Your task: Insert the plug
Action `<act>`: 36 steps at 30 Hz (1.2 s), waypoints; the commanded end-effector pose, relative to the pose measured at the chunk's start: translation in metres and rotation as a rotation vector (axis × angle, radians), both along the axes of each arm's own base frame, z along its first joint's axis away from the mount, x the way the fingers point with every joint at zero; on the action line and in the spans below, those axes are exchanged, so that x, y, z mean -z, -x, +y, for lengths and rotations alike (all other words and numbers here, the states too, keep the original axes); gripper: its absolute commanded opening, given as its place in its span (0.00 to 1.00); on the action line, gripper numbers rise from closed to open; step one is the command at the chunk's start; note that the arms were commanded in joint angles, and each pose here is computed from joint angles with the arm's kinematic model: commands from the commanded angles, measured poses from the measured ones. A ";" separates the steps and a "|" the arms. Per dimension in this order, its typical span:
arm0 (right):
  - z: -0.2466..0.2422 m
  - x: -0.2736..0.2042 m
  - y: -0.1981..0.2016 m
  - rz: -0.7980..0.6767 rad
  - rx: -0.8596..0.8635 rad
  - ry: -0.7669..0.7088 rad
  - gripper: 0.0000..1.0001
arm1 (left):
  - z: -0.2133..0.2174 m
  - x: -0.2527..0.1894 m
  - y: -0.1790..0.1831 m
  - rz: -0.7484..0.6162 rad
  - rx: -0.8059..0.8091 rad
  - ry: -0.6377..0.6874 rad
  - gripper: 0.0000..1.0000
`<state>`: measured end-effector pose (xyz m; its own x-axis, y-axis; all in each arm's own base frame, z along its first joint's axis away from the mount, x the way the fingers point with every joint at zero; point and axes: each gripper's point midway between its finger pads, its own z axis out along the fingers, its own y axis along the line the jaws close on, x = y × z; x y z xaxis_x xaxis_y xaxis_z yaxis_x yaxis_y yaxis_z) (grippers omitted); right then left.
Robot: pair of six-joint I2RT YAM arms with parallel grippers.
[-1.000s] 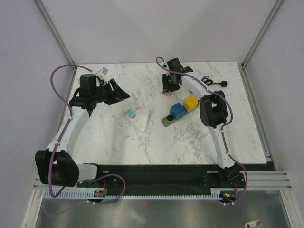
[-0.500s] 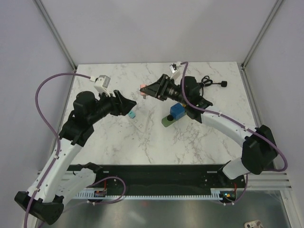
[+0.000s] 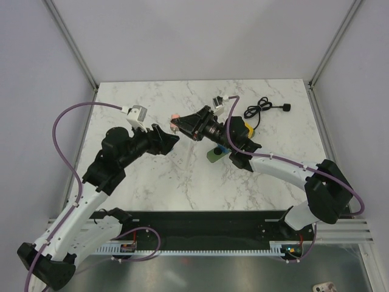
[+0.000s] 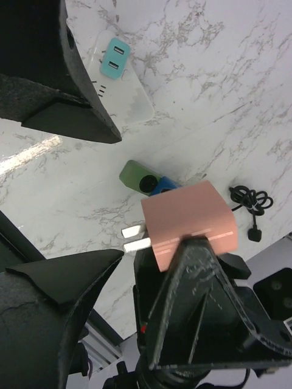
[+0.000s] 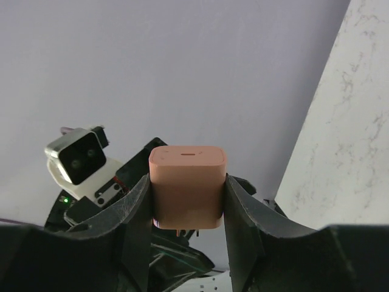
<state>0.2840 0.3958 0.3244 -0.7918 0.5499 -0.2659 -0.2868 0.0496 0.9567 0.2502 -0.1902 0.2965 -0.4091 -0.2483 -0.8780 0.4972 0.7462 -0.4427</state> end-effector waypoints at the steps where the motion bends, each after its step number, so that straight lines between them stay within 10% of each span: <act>1: -0.008 -0.042 0.005 -0.043 0.023 -0.147 0.00 | 0.005 -0.013 -0.011 -0.087 -0.055 0.012 0.77; 36: 0.016 -0.010 0.020 0.084 0.029 -0.201 0.00 | -0.001 -0.044 -0.011 -0.219 -0.061 0.109 0.70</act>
